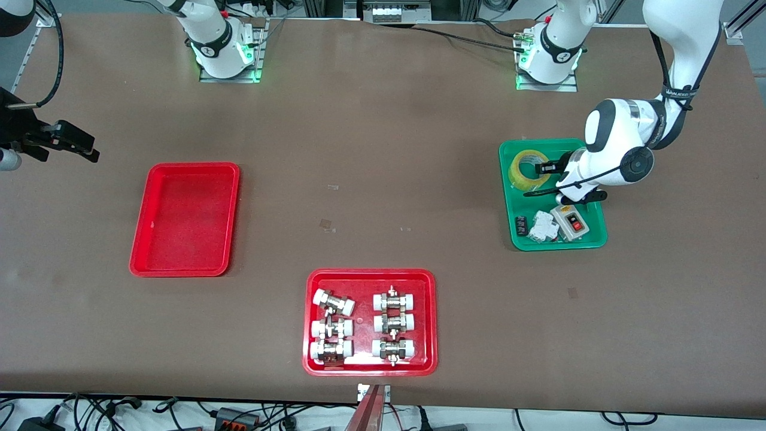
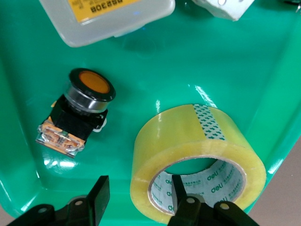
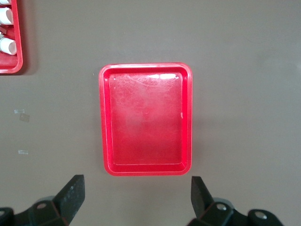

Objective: Left arm passes tape to right arm into tray
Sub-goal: 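Close the left gripper on the rim of the tape roll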

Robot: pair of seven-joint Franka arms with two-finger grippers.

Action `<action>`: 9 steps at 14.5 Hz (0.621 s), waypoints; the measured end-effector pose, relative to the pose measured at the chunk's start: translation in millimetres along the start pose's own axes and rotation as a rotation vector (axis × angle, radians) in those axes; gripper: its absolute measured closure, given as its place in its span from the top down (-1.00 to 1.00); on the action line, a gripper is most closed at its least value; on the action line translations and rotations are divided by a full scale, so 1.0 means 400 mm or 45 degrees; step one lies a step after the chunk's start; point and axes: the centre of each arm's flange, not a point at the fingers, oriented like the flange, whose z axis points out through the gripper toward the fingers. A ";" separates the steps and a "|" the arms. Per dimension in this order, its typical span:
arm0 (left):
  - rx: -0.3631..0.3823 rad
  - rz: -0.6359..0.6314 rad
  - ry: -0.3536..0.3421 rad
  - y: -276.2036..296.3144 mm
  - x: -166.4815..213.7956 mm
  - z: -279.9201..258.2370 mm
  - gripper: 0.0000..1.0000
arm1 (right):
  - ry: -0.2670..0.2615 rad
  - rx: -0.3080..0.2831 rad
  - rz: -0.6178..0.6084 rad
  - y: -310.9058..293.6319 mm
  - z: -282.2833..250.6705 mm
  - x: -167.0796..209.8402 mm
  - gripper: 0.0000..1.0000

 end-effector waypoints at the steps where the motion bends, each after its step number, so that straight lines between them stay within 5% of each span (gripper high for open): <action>1: 0.001 0.005 -0.002 0.005 -0.002 0.001 0.09 | 0.000 0.000 0.000 0.000 0.000 0.000 1.00; 3: 0.004 0.017 -0.004 0.016 -0.005 0.002 -0.23 | -0.001 0.000 0.000 0.000 0.000 0.000 1.00; 9: 0.005 0.018 -0.009 0.016 -0.006 0.003 -0.58 | -0.005 0.000 0.000 0.000 0.001 -0.001 1.00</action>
